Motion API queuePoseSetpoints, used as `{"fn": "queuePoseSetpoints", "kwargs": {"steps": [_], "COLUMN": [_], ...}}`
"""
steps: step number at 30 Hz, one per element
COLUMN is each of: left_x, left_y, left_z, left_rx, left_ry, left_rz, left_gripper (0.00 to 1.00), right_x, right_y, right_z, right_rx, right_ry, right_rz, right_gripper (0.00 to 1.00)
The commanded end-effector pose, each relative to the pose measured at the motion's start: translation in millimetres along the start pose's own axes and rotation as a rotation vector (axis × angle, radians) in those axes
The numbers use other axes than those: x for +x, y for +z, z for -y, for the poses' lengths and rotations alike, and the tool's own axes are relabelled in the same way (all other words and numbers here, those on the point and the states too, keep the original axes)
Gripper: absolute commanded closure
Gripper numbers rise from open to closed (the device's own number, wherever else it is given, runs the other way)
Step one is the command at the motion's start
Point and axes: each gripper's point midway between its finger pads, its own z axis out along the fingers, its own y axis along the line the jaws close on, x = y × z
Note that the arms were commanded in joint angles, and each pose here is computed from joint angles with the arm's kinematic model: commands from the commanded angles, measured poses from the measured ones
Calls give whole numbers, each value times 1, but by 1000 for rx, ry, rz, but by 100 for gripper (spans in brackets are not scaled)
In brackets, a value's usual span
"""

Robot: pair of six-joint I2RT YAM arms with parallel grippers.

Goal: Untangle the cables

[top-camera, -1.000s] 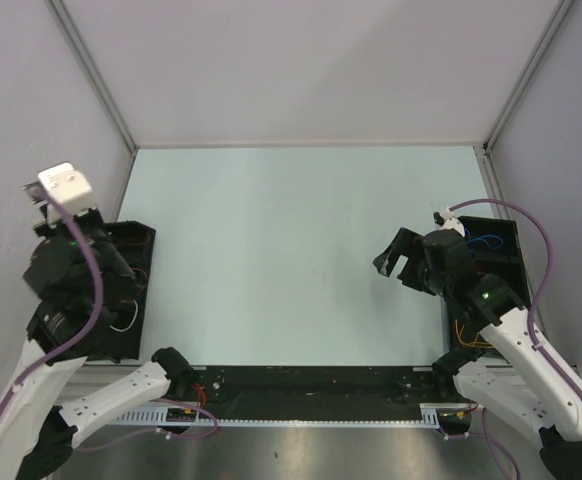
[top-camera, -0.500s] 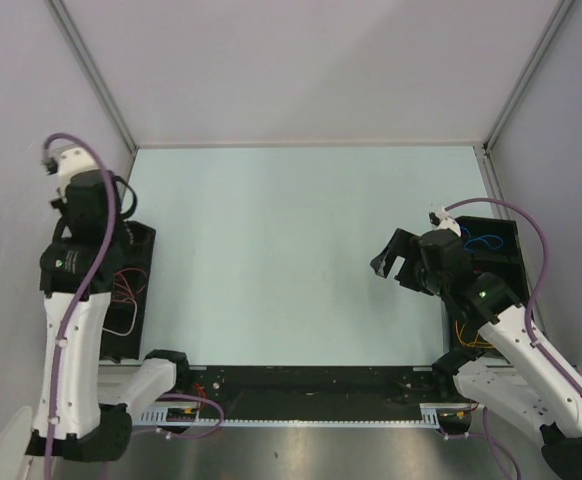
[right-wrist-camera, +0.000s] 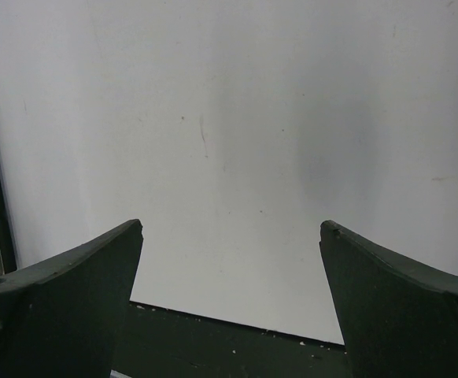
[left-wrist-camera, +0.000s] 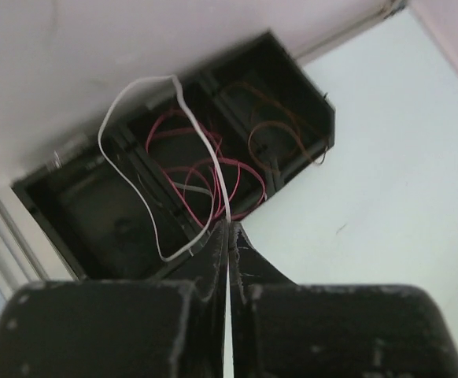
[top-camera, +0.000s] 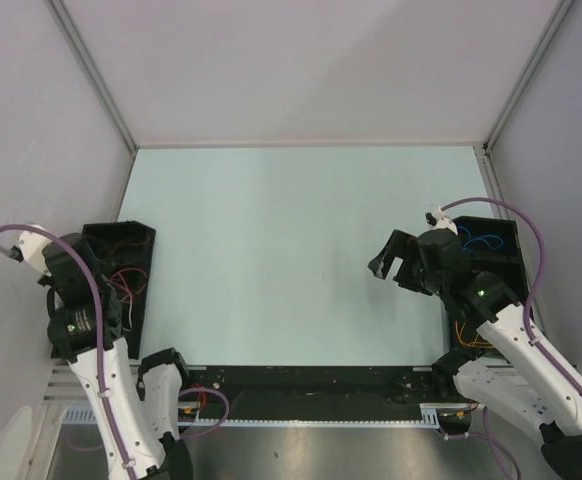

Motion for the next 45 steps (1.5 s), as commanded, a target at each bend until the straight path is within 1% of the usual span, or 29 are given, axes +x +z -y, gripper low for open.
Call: {"fn": "queuePoseSetpoints", "kwargs": {"steps": [1, 3, 5, 6, 9, 11, 14, 16, 19, 20, 21, 22, 23, 24, 25, 26, 27, 30, 37, 38, 41, 43, 45], "left_x": [46, 63, 72, 83, 80, 77, 82, 77, 85, 91, 109, 118, 120, 144, 151, 148, 155, 149, 119, 109, 96, 96, 97], "left_y": [15, 25, 29, 34, 29, 25, 29, 31, 47, 55, 63, 69, 77, 85, 90, 98, 102, 107, 120, 120, 123, 129, 133], "left_z": [8, 0, -8, -16, -26, -30, -39, -46, -56, -60, -60, -63, -63, -67, -68, -73, -78, -92, -106, -108, -119, -126, -124], "left_rx": [61, 33, 3, -30, -84, -87, -144, -183, -238, -240, -235, -232, -190, -203, -198, -184, -210, -267, -294, -294, -341, -368, -354], "left_ry": [-143, -182, -219, -235, -295, -350, -413, -466, -561, -625, -676, -716, -790, -853, -889, -909, -919, -906, -891, -879, -848, -843, -845], "left_rz": [-110, -144, -153, -175, -144, -104, -107, -102, -155, -194, -259, -289, -298, -360, -370, -341, -339, -275, -181, -156, -129, -138, -148], "left_gripper": [100, 100, 100, 100, 100, 100, 100, 100, 100, 100, 100, 100, 100, 100, 100, 100, 100, 100, 100, 100, 100, 100, 100], "right_x": [-8, -7, -5, -4, -1, -1, 1, 1, 3, 4, 5, 4, 5, 6, 5, 6, 7, 9, 14, 15, 17, 20, 20], "right_y": [-11, -13, -15, -16, -16, -15, -13, -12, -11, -10, -10, -10, -10, -11, -10, -9, -7, 1, 22, 23, 31, 38, 42], "right_z": [-12, -12, -13, -11, -6, -6, -7, -9, -9, -9, -8, -7, -7, -7, -6, -4, -3, -4, -16, -17, -18, -18, -19], "right_rx": [-47, -49, -53, -46, -26, -22, -25, -30, -28, -26, -23, -22, -19, -18, -14, -3, 4, 7, -12, -13, -4, 1, 3], "right_ry": [-11, -6, -8, -12, -17, -23, -28, -34, -45, -50, -55, -57, -59, -60, -62, -64, -70, -76, -69, -73, -85, -93, -98], "right_rz": [18, 14, 12, 9, 4, 0, -8, -12, -22, -24, -29, -26, -28, -31, -29, -33, -36, -48, -79, -81, -93, -104, -111], "right_gripper": [0, 0, 0, 0, 0, 0, 0, 0, 0, 0, 0, 0, 0, 0, 0, 0, 0, 0, 0, 0, 0, 0, 0]}}
